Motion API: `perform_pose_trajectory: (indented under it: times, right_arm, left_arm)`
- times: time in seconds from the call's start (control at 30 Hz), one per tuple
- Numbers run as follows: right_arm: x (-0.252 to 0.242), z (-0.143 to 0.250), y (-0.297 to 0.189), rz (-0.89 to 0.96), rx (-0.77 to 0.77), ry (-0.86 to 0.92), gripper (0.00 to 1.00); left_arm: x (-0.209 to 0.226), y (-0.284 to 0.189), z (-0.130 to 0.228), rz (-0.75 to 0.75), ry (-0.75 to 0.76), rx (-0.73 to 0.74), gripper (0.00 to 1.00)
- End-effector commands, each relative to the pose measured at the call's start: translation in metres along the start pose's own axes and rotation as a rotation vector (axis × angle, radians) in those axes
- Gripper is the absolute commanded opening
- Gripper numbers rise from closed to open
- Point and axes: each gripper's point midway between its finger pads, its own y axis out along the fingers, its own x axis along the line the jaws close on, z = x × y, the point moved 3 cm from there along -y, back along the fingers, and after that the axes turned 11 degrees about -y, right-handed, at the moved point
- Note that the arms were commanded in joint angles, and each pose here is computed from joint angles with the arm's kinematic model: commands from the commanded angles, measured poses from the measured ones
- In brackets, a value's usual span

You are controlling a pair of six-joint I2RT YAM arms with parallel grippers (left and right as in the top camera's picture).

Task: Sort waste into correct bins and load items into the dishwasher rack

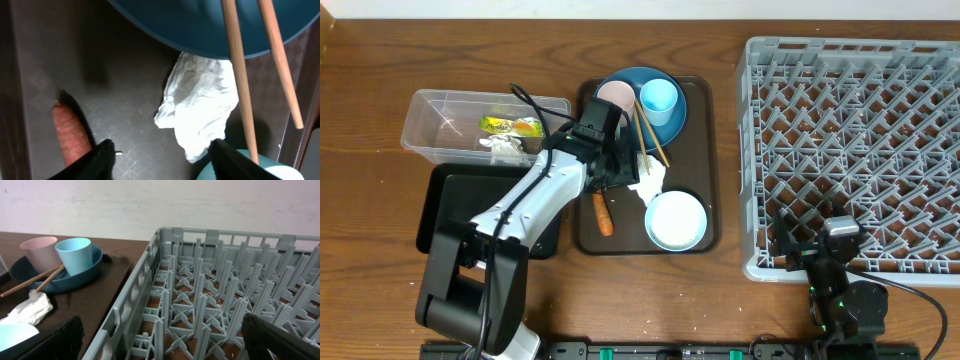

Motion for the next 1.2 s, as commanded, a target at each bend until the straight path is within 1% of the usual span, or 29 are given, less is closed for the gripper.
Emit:
perform_pose_trajectory:
  times: [0.0, 0.17, 0.37, 1.0, 1.07, 1.17]
  right_arm:
    - [0.001, 0.000, 0.000, -0.006, -0.003, -0.012, 0.99]
    - [0.001, 0.000, 0.000, -0.006, -0.003, -0.012, 0.99]
    - [0.001, 0.000, 0.000, -0.006, -0.003, -0.012, 0.99]
    - [0.001, 0.000, 0.000, -0.006, -0.003, -0.012, 0.99]
    - [0.001, 0.000, 0.000, -0.006, -0.003, -0.012, 0.99]
    - [0.001, 0.000, 0.000, -0.006, -0.003, -0.012, 0.99]
  left_arm:
    - [-0.002, 0.005, 0.007, 0.007, -0.015, 0.029, 0.65]
    - [-0.019, 0.009, 0.020, 0.017, 0.048, 0.025, 0.65]
    - [-0.034, 0.012, 0.028, 0.007, 0.113, -0.020, 0.68]
    - [-0.032, 0.011, 0.023, 0.013, 0.100, -0.024, 0.69]
    - [-0.033, 0.010, 0.024, 0.045, 0.100, 0.002, 0.69]
    - [-0.042, 0.007, 0.030, 0.131, 0.167, 0.064, 0.69]
